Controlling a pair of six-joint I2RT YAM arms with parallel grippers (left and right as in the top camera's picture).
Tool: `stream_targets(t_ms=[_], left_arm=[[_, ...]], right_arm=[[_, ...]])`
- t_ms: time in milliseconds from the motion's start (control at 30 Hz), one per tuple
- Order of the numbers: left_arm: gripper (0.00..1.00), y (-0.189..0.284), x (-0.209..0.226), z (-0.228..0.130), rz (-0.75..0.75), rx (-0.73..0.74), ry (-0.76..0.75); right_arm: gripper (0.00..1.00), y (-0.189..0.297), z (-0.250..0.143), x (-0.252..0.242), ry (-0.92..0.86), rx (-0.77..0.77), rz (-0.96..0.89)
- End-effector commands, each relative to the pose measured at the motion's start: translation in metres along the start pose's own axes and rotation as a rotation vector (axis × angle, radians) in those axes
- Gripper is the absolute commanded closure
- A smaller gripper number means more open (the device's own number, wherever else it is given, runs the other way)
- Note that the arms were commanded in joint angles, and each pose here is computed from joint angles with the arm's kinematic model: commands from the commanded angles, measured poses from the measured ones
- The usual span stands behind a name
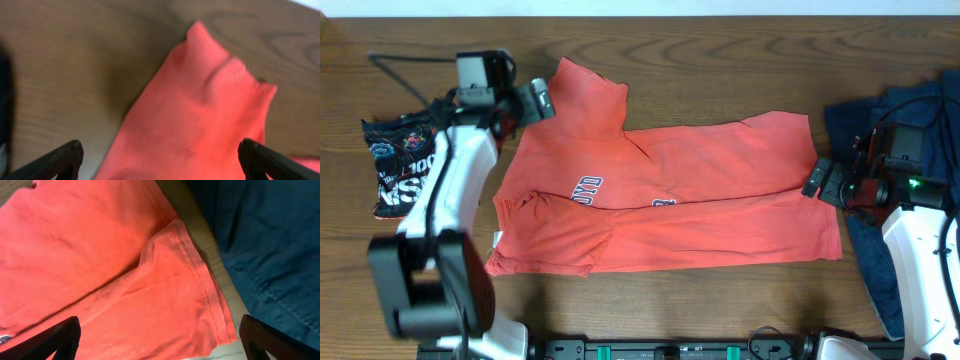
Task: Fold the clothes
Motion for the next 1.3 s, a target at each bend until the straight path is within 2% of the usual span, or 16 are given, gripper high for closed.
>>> stream_targets(t_ms=[0,333,467,633,667,733,767,800,933,1067,1267], left_arm=[[0.0,-0.033,-0.003,0.002,-0.032,0.0,-0.058],[0.01,-0.107,-0.005,-0.01,-0.096,-0.039,-0.086],[0.1,-0.122,-0.009,-0.028,-0.12,0.004,-0.087],[0.35,-0.125,-0.021,-0.038,-0.152,0.036,-0.098],[0.47,-0.124,-0.024,-0.038,-0.168,0.038,-0.099],[0.79,-0.123,-0.03,-0.039,-0.2,0.043,-0.098],[0.9,-0.123,-0.031,-0.04,-0.21,0.047,-0.093],[0.94,-0.122,-0.032,-0.04,-0.217,0.051,-0.085],[0.94,-0.111,-0.031,-0.039,-0.216,0.07,-0.049],[0.94,-0.095,-0.029,-0.035,-0.206,0.09,0.038],[0.94,-0.075,-0.029,-0.043,-0.193,0.156,0.076]], right_arm=[[0.01,-0.001,-0.001,0.0,0.012,0.01,0.0],[0.01,-0.001,-0.001,0.0,0.011,0.01,0.001],[0.01,-0.001,-0.001,0.001,0.011,0.011,0.004],[0.01,-0.002,0.0,0.008,0.016,0.013,0.048],[0.01,-0.003,0.001,0.011,0.027,0.012,0.061],[0.01,-0.007,0.004,0.015,0.039,0.013,0.078],[0.01,-0.011,0.005,0.018,0.055,0.016,0.09],[0.01,-0.015,0.006,0.02,0.068,0.018,0.099],[0.03,-0.041,0.018,0.029,0.099,0.012,0.107],[0.12,-0.075,0.045,0.041,0.107,-0.059,0.133],[0.08,-0.119,0.087,0.062,0.124,-0.207,0.203]])
Point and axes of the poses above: each gripper's point midway between its finger pads, its own y axis back along the fingers, its own x axis along the line the jaws close on, z = x × y, the point moved 1 cm from there along y, back along the fingers, and after that the axes turned 6 degrees about -y, right-handed, at the moved point
